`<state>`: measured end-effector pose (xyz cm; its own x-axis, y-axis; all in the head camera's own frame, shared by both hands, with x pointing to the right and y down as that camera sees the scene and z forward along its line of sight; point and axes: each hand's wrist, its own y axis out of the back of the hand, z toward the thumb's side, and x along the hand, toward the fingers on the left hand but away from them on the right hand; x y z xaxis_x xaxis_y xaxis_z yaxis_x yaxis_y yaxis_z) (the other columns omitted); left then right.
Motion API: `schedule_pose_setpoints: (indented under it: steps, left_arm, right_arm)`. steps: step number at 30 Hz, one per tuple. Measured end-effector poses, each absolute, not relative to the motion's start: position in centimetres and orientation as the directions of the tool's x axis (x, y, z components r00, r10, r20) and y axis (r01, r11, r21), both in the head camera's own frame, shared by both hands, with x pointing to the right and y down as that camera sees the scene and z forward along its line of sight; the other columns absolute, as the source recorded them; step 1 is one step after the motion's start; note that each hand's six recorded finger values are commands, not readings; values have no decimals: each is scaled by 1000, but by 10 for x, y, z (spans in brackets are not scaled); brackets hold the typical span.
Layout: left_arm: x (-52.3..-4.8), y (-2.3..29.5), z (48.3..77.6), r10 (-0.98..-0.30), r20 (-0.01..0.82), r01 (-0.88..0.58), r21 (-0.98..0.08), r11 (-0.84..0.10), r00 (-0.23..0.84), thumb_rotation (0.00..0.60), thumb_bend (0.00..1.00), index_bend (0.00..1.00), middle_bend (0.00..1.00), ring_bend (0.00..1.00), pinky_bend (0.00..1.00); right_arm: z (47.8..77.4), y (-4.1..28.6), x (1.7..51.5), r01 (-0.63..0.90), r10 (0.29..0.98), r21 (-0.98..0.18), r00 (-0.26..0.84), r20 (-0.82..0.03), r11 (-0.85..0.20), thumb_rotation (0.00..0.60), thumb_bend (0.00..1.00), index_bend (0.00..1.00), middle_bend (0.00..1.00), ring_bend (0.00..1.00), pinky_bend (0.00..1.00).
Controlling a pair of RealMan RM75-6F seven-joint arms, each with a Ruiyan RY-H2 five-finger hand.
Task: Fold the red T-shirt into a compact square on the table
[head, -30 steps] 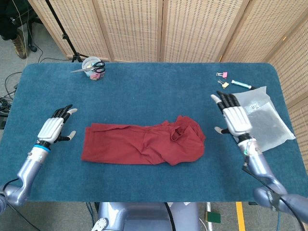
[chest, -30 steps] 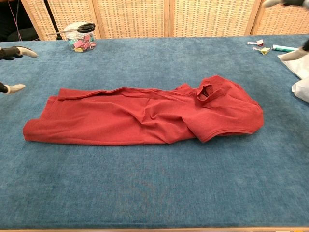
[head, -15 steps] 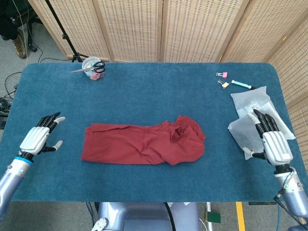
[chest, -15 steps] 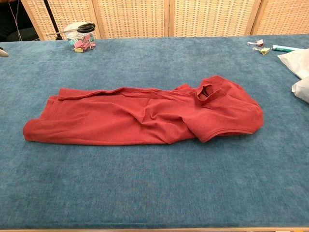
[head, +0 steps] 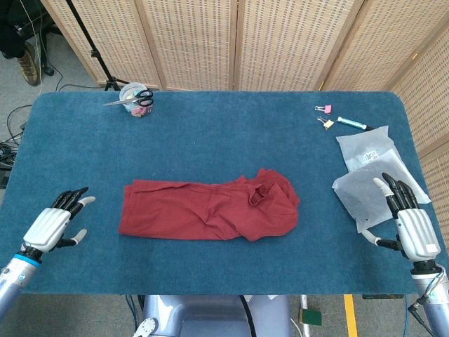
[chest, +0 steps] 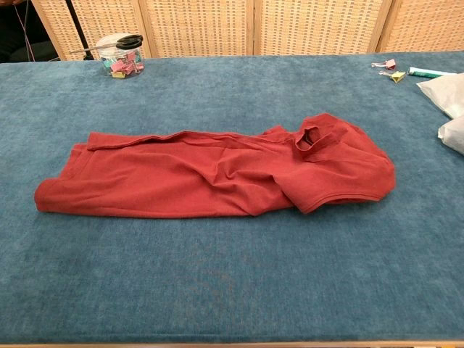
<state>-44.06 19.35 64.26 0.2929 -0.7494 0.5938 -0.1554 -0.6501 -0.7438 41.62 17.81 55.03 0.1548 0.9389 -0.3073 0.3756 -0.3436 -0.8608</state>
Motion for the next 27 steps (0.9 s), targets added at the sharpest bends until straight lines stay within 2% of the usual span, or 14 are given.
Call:
schedule_pose_setpoints:
  steps: [14, 27]
  left_arm:
    - [-425, 200, 666, -748, 582, -159, -745, -648, 320, 600, 365, 217, 0, 0, 0]
    - [-391, 212, 693, -703, 593, -128, -721, -680, 393, 600, 371, 285, 0, 0, 0]
  right_arm:
    - [547, 178, 420, 407, 940, -847, 167, -298, -341, 600, 0, 0, 0, 0, 0]
    - [549, 178, 421, 422, 936, -836, 171, -306, -350, 600, 0, 0, 0, 0, 0]
